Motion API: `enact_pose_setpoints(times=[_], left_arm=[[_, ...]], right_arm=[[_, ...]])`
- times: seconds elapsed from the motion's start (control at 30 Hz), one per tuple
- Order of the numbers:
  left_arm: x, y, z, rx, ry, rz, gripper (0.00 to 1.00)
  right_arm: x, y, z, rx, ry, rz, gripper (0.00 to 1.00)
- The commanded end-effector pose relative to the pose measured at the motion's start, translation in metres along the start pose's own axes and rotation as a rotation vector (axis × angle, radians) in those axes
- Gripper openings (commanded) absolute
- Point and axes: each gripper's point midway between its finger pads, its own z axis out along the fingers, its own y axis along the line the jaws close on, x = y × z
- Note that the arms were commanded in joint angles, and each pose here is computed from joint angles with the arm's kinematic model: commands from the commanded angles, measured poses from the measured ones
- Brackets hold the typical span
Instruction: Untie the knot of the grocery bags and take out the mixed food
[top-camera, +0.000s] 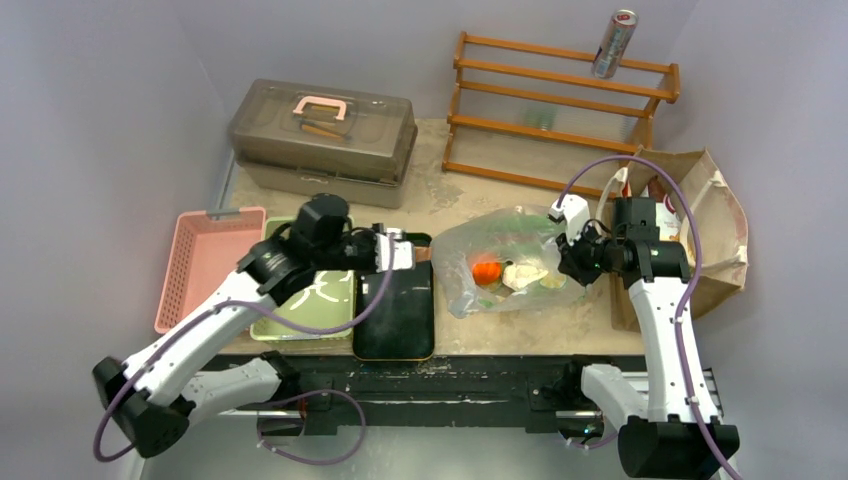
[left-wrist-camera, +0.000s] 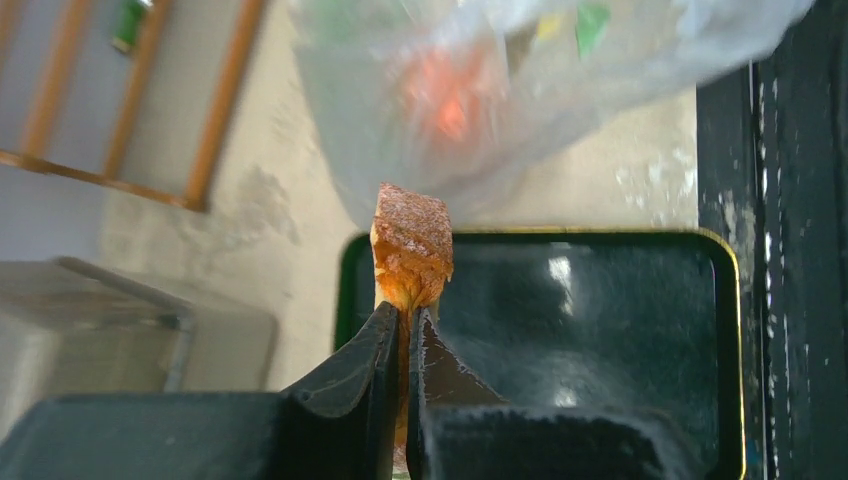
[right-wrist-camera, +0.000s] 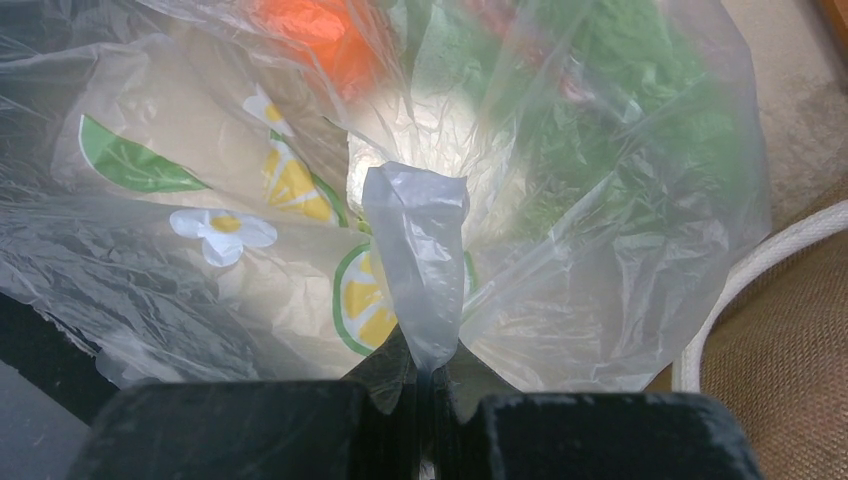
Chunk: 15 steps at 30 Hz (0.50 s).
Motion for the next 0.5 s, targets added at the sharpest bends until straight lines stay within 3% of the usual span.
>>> enact_pose_setpoints(times=[0.0, 0.23, 0.47], left_arm=[[0.046, -0.001, 0.036, 0.069, 0.08, 0.124, 0.0], [0.109, 0.001, 0.082, 0.09, 0.175, 0.25, 0.0], [0.146, 0.035, 0.114, -0.082, 0.247, 0.333, 0.0]], right_arm=[[-0.018, -0.007, -0.008, 0.024, -0.049, -0.012, 0.0], [-0.021, -0.009, -0.007, 0.021, -0.049, 0.011, 0.0], [-0.023, -0.009, -0.002, 0.0, -0.048, 0.031, 0.0]])
